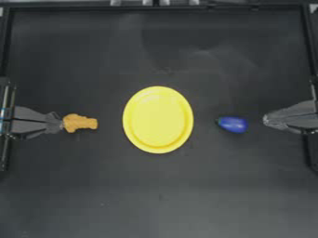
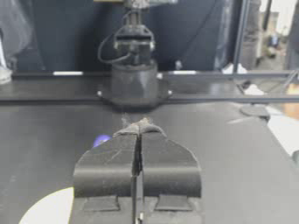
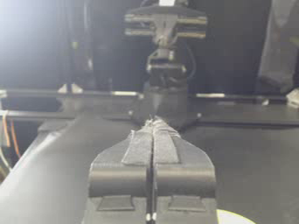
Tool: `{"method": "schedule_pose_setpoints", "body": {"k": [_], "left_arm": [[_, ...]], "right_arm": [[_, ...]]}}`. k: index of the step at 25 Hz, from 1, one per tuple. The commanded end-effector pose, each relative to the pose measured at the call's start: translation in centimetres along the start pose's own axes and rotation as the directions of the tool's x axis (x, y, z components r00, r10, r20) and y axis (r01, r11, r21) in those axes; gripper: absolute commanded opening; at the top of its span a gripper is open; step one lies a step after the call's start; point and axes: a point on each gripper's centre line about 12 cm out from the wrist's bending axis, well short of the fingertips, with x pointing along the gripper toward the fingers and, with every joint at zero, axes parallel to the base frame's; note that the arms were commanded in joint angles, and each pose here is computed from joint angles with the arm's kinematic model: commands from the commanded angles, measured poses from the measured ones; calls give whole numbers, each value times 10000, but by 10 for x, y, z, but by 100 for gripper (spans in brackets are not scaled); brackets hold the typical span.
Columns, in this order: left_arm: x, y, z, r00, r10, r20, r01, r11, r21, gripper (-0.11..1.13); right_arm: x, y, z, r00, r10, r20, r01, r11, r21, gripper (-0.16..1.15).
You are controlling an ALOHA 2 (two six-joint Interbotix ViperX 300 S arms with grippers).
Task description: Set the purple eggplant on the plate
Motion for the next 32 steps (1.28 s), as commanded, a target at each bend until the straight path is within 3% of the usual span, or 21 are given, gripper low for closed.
{"method": "schedule_pose_setpoints", "body": {"k": [1, 5, 9, 12, 15, 16, 18, 20, 23, 26, 30, 32], "left_arm": [[-1, 0, 12, 9993, -11, 383, 9, 10000, 45, -1], [-1, 0, 12, 9995, -24, 322, 19, 9999, 151, 8], [-1, -1, 12, 9994, -39, 353, 31, 9997, 242, 20], [-1, -1, 11, 9994, -39, 337, 26, 9993, 379, 54], [-1, 0, 10, 9995, -24, 307, 12, 9992, 396, 102], [-1, -1, 11, 9995, -39, 307, 27, 9992, 395, 109], [-1, -1, 11, 9995, -39, 307, 27, 9992, 410, 103], [-1, 0, 10, 9997, -24, 261, 14, 9992, 396, 97], [-1, 0, 10, 9997, -15, 245, 6, 9993, 367, 101], [0, 0, 9, 10000, 4, 92, -7, 9994, 353, 103], [0, 2, 7, 9999, 114, -31, -113, 9994, 332, 103], [0, 4, 6, 9998, 191, -61, -189, 9993, 323, 103]], "right_arm": [[2, 0, 4, 9999, 12, 153, -10, 9999, -120, -6], [1, 0, 3, 10000, 25, 76, -24, 9999, -149, 9], [1, 0, 2, 10000, 29, 46, -28, 9998, -210, 14], [1, 1, 3, 9999, 104, 44, -102, 9988, -475, 33], [2, 2, 5, 9998, 153, 103, -147, 9981, -607, 76], [2, 2, 6, 9998, 153, 118, -146, 9981, -607, 91], [3, 2, 8, 9997, 161, 164, -150, 9979, -637, 111], [3, 1, 9, 9999, 133, 87, -127, 9979, -640, 102], [6, -2, 13, 9993, -68, -355, 50, 9986, -520, 96], [9, -17, 12, 9843, -804, -1570, 793, 9968, -137, 99], [7, -38, 12, 9151, -1729, -3641, 1838, 9830, -49, 100], [5, -48, 11, 8593, -2098, -4665, 2350, 9720, -43, 100]]}}
